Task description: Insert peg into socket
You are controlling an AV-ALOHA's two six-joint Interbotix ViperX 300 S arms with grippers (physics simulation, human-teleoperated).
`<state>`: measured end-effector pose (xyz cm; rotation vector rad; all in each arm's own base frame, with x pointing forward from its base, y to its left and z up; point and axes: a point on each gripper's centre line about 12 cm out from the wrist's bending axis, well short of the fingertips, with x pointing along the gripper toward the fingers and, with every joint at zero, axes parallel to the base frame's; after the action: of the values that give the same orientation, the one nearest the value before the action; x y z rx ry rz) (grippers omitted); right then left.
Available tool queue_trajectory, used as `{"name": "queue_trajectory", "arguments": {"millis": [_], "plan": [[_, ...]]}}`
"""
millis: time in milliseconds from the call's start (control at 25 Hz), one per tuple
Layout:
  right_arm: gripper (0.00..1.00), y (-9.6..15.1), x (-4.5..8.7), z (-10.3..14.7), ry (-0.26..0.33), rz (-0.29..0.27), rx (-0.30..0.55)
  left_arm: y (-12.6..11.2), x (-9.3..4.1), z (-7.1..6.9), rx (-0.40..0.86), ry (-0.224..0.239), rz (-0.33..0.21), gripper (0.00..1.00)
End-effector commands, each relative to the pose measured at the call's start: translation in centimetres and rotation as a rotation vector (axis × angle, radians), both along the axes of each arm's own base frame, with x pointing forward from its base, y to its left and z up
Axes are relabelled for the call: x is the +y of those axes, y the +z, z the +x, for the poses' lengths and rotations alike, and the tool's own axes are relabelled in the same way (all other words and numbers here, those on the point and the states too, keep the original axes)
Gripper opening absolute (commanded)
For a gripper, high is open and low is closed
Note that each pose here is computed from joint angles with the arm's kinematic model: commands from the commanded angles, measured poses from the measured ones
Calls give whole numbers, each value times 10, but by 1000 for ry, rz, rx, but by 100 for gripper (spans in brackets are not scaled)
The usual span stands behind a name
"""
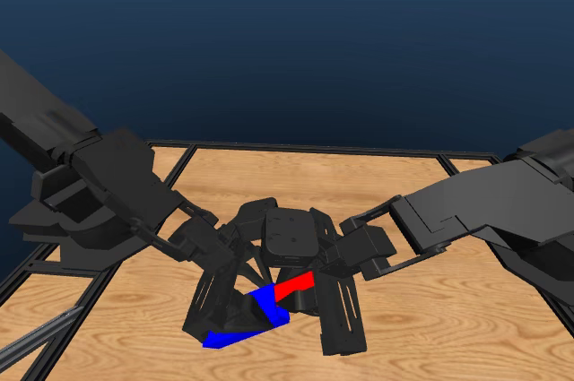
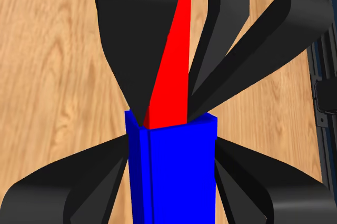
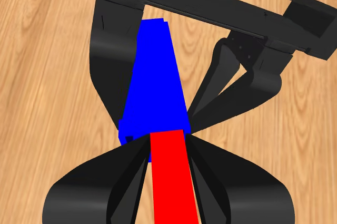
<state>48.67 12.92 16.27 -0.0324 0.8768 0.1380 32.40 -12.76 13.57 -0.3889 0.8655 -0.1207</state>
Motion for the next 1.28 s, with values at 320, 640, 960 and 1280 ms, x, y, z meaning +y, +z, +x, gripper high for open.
{"name": "queue_trajectory", "arguments": {"millis": [320, 640, 960, 1280], "plan": [[100, 19, -8, -14, -78, 98, -41, 36, 5, -1, 185, 179, 85, 0], [100, -1, -38, -63, -193, 132, 54, 35, -1, -6, 222, 286, 213, 0], [0, -24, -79, -100, -339, 238, 13, 42, -3, 1, 209, 322, 233, 0], [0, -29, -68, -57, -284, 268, -109, 32, 0, 3, 229, 334, 250, 0]]}}
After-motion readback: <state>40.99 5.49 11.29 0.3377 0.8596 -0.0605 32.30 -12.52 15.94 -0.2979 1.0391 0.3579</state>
